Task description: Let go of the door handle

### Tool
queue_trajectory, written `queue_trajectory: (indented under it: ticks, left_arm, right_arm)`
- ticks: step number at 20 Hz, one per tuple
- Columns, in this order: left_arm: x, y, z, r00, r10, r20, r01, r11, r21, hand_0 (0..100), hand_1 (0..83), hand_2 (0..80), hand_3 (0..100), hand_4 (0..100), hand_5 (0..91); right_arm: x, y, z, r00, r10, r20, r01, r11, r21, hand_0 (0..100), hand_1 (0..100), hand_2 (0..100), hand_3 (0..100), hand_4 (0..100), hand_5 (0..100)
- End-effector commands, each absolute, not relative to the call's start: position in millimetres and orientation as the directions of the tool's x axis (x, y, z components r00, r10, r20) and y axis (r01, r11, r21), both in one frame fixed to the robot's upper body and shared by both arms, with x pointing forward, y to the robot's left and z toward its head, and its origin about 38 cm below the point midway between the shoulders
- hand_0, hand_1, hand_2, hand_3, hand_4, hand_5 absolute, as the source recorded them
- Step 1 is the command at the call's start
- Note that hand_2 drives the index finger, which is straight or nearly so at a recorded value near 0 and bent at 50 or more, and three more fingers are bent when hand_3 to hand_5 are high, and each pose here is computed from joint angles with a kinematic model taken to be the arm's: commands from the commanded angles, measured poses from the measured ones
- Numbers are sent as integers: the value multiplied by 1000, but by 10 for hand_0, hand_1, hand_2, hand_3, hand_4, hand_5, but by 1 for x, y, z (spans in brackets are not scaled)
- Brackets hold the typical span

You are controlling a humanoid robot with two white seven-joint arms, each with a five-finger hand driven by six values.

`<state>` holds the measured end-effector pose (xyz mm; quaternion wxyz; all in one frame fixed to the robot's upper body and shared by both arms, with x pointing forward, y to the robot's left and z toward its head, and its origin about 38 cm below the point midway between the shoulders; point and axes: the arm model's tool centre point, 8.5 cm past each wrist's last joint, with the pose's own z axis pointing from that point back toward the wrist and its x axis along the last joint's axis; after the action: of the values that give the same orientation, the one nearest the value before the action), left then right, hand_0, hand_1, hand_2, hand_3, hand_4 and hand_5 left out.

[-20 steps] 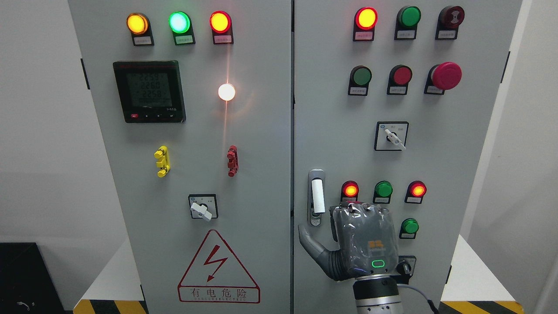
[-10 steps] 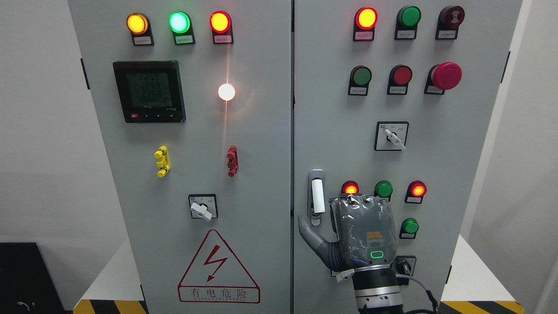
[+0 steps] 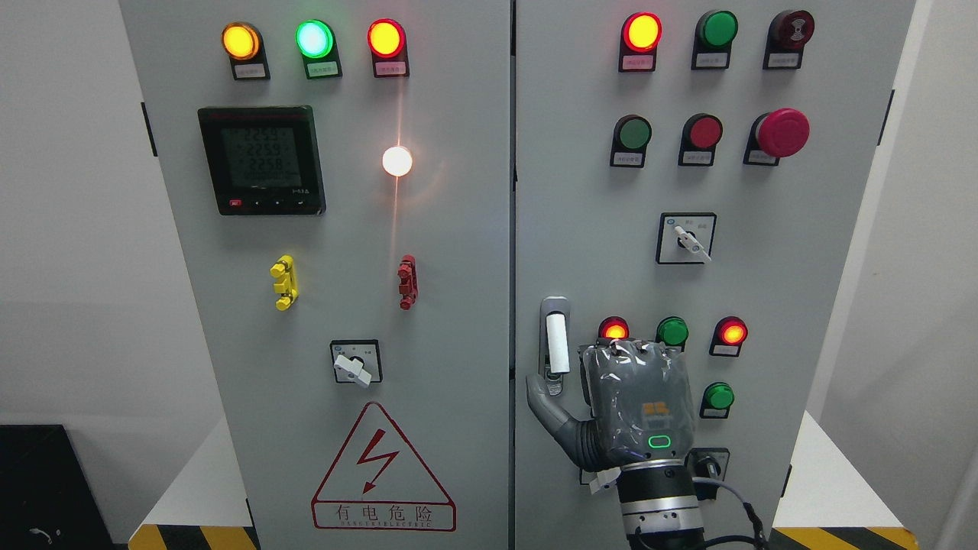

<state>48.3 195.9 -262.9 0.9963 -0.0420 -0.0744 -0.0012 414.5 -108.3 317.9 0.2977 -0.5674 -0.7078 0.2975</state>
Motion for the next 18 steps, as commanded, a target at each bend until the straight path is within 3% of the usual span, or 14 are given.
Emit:
queue_trajectory:
  ticks: [1,18]
  left_arm:
    - [48,196,-263,989,4,148,9,996,-84,120,556,0,0,0,0]
    - [49,196,-263,989,5,149,7,996,-84,120,556,0,0,0,0]
  right_arm:
    - [421,-107,316,-170,983,75,619,166,-768,292,282,1000,1000,1000,1000]
    - [424,-110,318,-155,984,82,622,162,-766,367,331,1000,1000,1000,1000]
